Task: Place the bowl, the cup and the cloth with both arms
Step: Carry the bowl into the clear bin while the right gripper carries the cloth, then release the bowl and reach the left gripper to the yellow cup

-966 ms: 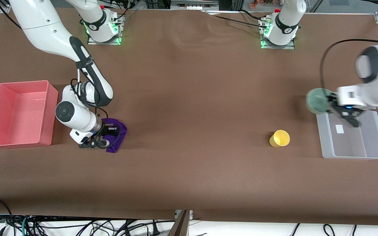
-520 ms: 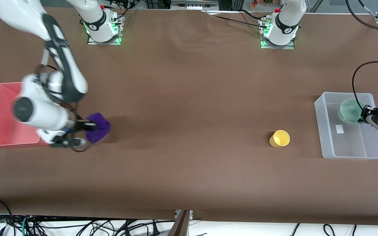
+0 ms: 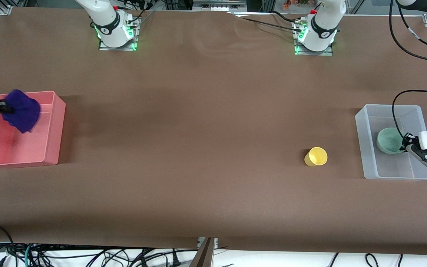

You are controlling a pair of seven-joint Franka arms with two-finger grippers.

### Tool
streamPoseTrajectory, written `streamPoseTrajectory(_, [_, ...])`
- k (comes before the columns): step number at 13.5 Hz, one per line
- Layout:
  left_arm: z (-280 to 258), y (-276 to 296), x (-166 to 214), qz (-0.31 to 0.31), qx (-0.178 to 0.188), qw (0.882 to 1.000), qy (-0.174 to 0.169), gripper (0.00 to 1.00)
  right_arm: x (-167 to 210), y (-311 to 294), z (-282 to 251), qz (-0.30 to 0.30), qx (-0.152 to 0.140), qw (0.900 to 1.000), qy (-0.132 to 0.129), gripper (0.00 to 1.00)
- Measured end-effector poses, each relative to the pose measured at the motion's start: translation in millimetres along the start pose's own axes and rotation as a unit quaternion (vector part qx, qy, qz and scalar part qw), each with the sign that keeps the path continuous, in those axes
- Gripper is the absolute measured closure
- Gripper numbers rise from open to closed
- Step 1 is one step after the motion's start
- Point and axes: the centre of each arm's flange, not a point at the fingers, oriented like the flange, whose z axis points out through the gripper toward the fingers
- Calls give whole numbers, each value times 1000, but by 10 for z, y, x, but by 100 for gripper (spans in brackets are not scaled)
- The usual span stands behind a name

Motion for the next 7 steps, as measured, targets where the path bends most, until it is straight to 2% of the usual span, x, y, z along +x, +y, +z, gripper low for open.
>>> streamPoseTrajectory(4, [-505,64,209,9,-3,1000,8,36,-59,423,793,-6,4,1000,-10,93])
streamPoseTrajectory(6, [-915,291,559,-20,-14,1000,19,16,-95,525,1114,-7,2,1000,-13,93])
streamPoseTrajectory(7, [-1068,444,783,-46,-20,998,25,7,-100,543,1173,-7,2,1000,-14,90])
